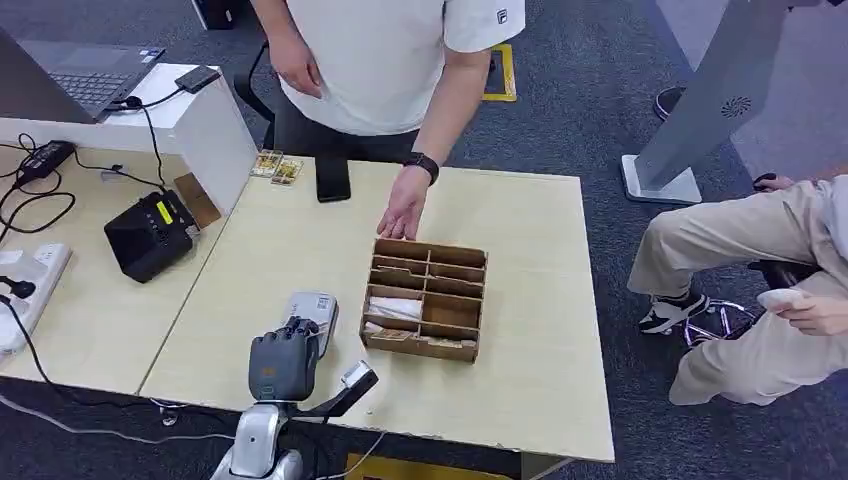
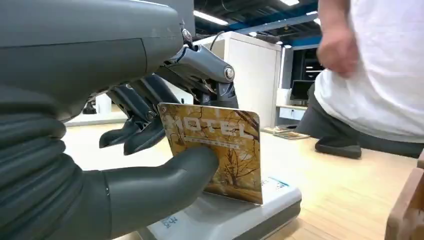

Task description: Pass the card to the sensor for recognition and then transmit it.

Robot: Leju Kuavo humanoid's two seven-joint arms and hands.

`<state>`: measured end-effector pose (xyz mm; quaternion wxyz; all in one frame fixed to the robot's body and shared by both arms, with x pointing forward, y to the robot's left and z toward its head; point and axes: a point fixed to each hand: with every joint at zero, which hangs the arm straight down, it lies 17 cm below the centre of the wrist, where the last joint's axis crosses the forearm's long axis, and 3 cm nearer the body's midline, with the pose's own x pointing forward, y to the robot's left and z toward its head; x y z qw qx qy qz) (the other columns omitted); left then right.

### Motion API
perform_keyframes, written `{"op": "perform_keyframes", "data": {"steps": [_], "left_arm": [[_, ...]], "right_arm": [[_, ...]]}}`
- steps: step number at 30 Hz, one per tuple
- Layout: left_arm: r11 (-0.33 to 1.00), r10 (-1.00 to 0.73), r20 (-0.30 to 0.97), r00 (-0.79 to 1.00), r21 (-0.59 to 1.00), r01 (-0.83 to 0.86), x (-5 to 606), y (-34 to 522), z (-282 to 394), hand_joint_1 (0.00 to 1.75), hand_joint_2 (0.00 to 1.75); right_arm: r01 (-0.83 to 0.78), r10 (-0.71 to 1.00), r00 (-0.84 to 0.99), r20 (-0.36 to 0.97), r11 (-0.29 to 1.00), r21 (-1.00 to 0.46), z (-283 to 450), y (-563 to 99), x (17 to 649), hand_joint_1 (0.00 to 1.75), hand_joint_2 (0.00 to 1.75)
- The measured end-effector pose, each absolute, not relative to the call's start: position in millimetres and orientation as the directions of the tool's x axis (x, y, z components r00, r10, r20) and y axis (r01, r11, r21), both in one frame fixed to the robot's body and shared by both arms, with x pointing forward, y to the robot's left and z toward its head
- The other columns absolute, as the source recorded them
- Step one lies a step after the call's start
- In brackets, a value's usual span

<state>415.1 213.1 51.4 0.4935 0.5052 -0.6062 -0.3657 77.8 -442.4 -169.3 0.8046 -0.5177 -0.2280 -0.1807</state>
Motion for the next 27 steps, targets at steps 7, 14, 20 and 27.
{"op": "perform_keyframes", "data": {"steps": [7, 14, 20, 27], "left_arm": [[0.22, -0.974, 0.227, 0.002, 0.946, -0.237, 417.4, 211.9, 46.1, 1.75, 1.75], [0.223, -0.973, 0.23, 0.008, 0.952, -0.209, 418.5, 208.6, 36.1, 1.75, 1.75], [0.227, -0.973, 0.232, 0.01, 0.957, -0.179, 418.3, 206.3, 26.1, 1.75, 1.75], [0.224, -0.974, 0.227, 0.003, 0.964, -0.141, 420.0, 200.3, 17.5, 1.75, 1.75]], "right_arm": [[0.527, -0.056, 0.831, 0.553, 0.398, -0.751, -169.3, -442.6, 77.5, 0.0, 1.75], [0.527, -0.059, 0.833, 0.55, 0.392, -0.755, -168.3, -445.1, 75.7, 0.0, 1.75], [0.522, -0.062, 0.837, 0.544, 0.388, -0.759, -167.9, -447.0, 73.2, 0.0, 1.75], [0.522, -0.064, 0.838, 0.542, 0.386, -0.761, -167.6, -448.0, 72.2, 0.0, 1.75]]}}
